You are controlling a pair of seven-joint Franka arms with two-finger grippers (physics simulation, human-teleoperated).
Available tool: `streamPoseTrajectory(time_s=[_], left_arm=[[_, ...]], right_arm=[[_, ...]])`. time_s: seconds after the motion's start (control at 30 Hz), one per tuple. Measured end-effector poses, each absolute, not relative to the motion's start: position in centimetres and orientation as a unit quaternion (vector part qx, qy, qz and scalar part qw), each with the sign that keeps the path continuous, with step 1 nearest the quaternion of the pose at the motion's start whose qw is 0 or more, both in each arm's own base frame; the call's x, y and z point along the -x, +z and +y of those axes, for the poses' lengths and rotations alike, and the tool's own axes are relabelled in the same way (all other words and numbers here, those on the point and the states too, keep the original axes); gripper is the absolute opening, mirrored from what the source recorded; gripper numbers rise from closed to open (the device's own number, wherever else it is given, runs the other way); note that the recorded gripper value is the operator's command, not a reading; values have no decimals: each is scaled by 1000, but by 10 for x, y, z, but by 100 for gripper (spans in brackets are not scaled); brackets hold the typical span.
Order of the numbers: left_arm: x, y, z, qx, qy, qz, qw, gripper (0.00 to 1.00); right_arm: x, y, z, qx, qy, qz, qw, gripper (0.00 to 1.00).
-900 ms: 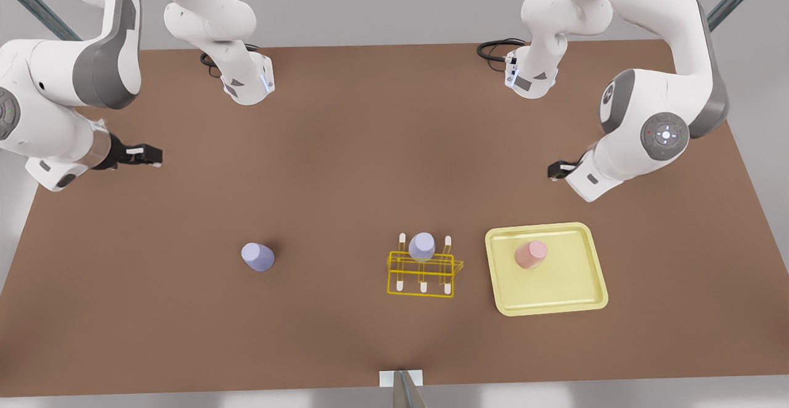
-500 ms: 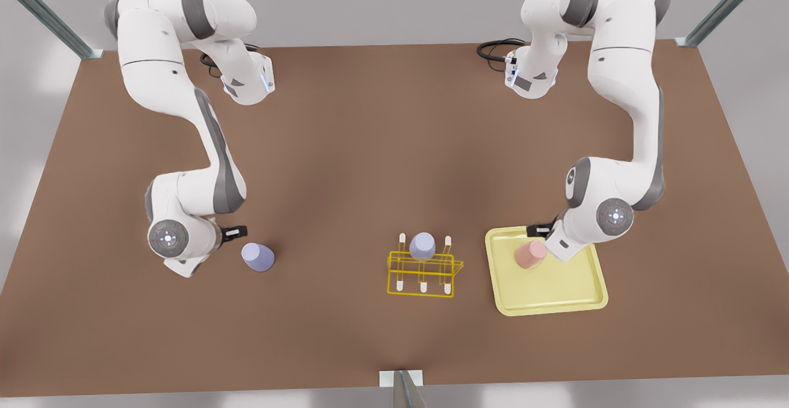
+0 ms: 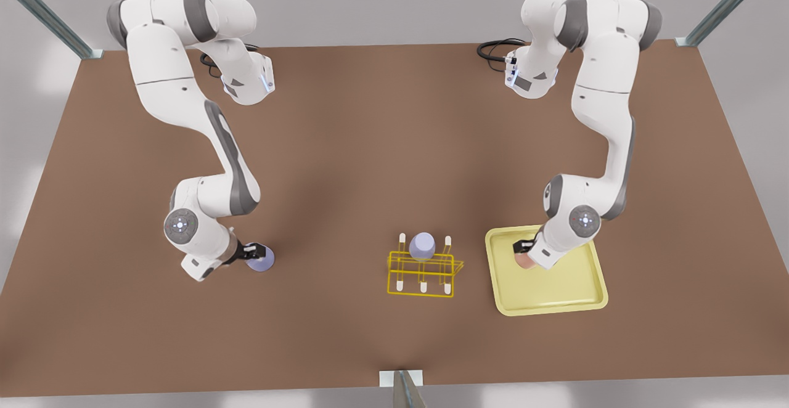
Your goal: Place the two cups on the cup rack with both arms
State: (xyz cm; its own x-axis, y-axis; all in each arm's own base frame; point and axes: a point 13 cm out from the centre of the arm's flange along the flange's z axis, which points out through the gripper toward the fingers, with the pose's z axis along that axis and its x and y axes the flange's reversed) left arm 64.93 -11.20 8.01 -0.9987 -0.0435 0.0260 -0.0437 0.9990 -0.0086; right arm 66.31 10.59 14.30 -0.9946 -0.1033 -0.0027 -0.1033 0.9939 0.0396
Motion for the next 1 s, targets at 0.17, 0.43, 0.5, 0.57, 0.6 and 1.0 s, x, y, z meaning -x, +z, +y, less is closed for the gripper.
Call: streamPoseTrajectory(time_s=[0.17,0.43,0.5,0.57,0.6,1.0], left_arm=[[-651,73,-112,-25,5,-1000,8,100],[-653,72,-113,-28,6,-1000,4,91],[-653,73,-113,-29,6,-1000,3,91],[-653,72,-113,-29,6,-1000,3,91],[-653,72,-113,-29,6,-1000,3,91],[-656,78,-116,-30,6,-1000,-2,85]], right_arm=[[-651,128,110,48,20,999,-9,100],[-645,102,110,39,19,999,-21,100],[-644,97,108,36,18,999,-24,100],[-644,94,108,35,18,999,-25,100],[-644,90,108,35,18,999,-26,100],[-640,72,113,33,16,999,-34,100]])
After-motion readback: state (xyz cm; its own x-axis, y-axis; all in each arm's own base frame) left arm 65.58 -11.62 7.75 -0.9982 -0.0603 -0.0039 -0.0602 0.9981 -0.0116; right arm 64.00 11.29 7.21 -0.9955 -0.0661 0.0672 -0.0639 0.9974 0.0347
